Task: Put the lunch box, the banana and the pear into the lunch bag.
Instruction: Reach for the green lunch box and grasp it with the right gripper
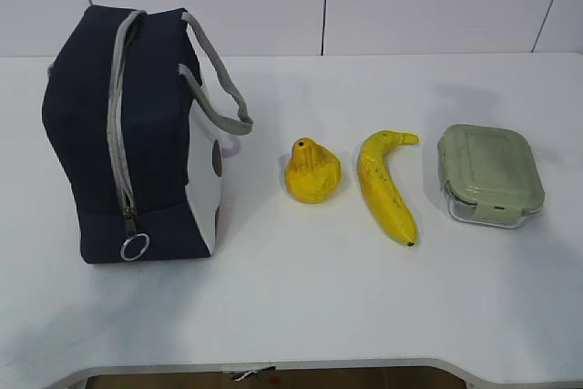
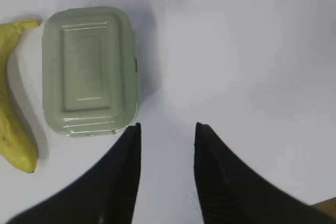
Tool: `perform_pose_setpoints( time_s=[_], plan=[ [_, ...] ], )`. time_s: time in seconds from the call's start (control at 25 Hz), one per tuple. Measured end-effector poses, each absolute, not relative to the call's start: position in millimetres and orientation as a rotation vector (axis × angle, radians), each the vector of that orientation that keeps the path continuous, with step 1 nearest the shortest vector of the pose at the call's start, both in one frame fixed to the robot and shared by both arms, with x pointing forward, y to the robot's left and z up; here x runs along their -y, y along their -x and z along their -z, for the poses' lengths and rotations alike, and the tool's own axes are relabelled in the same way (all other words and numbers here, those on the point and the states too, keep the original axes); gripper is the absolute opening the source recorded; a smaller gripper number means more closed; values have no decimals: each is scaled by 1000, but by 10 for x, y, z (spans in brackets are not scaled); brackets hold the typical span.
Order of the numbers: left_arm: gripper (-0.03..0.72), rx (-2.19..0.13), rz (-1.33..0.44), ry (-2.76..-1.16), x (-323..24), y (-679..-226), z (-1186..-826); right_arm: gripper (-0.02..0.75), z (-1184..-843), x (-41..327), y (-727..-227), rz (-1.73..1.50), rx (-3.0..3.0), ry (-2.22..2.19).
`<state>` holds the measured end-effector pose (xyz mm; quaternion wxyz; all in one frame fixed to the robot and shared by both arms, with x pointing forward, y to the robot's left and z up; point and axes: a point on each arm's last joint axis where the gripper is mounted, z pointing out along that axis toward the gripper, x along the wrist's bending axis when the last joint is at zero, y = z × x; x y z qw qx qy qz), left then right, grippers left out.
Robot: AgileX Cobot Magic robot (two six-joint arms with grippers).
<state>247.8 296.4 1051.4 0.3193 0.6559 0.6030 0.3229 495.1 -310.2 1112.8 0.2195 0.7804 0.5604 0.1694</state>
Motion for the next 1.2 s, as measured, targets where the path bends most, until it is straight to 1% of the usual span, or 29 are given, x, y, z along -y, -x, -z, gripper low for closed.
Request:
perform_pose_setpoints(
  time_s=[0.16, 0.36, 0.64, 0.8, 0.96, 1.2],
  plan=[
    [238, -1585, -849, -1724, -2964, -2478, -10514, 288, -11079, 3261, -5105, -461, -1599, -2268],
    [238, -1584, -850, -1723, -2964, -2479, -10516, 284, -10897, 3442, -5202, -506, -1729, -2391],
    [239, -1584, -850, -1723, -2964, -2479, -10516, 283, -10562, 3756, -5384, -799, -1914, -2515],
    [239, -1584, -850, -1723, -2964, -2479, -10516, 283, -10409, 3937, -5476, -1005, -1977, -2457],
    [239, -1584, -850, -1723, -2964, -2479, -10516, 283, -10288, 3993, -5540, -1071, -2051, -2381],
    [239, -1584, -850, -1723, -2964, -2479, -10516, 283, -10205, 4013, -5575, -1077, -2002, -2473]
  ],
)
